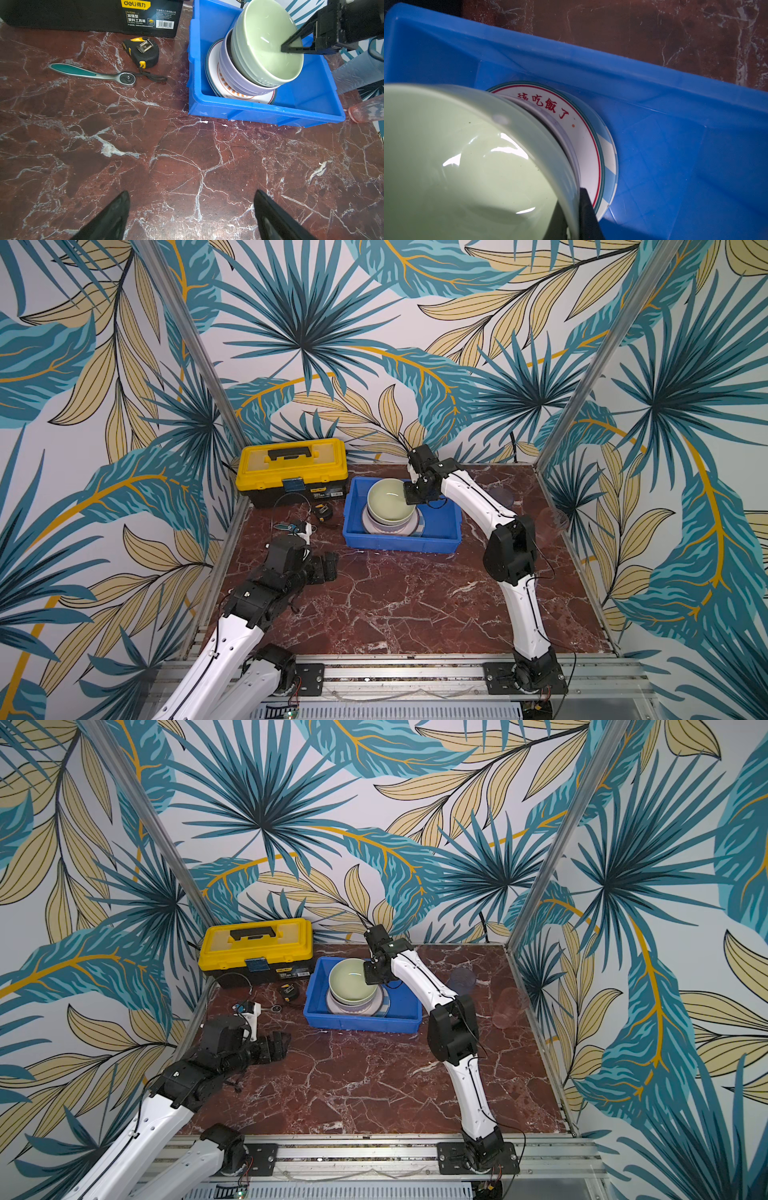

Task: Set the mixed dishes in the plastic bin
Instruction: 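Lower the green bowl onto the lavender bowl and open the right gripper, then move the right gripper to the clear blue cup beside the bin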

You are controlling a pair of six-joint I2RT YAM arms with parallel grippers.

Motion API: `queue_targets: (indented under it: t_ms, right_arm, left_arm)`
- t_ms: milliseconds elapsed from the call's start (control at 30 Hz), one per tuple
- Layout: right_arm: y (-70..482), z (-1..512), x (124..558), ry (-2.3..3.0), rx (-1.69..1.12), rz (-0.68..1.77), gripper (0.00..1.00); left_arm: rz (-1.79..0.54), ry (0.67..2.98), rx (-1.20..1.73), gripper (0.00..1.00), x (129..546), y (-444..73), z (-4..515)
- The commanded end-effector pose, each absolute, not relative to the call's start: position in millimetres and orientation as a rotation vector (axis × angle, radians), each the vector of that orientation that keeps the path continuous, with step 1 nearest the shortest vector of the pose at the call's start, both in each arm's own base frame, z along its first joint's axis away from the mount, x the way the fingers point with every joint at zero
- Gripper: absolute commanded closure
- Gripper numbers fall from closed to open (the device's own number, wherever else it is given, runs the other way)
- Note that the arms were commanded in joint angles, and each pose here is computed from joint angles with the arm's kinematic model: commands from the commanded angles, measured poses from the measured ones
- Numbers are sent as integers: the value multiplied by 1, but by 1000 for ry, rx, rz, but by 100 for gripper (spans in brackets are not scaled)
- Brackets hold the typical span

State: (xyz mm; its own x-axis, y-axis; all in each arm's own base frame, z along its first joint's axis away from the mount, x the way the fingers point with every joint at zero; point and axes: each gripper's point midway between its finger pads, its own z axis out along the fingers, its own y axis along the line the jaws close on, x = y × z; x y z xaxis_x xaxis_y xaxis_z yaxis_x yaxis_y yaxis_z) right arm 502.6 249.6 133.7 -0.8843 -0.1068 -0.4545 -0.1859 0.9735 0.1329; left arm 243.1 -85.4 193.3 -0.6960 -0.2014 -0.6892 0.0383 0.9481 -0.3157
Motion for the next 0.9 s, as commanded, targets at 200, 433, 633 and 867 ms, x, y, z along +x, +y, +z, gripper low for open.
queue_targets:
  t_ms: [200, 433, 633, 867]
  right_arm:
    - [257, 143, 506, 2631, -169, 312, 84]
    - [258, 147, 503, 2632, -160, 331, 77]
    - [258, 167, 499, 2600, -158, 360, 71]
    - [254, 193, 490, 2562, -157, 375, 60]
  left_arm:
    - [-407, 2291, -120, 7, 245, -86, 196]
    - [-403, 2290, -122, 7, 245, -85, 196]
    - [-404, 2291, -123, 7, 245, -86, 196]
    - [-403, 2295, -121, 7, 246, -86, 195]
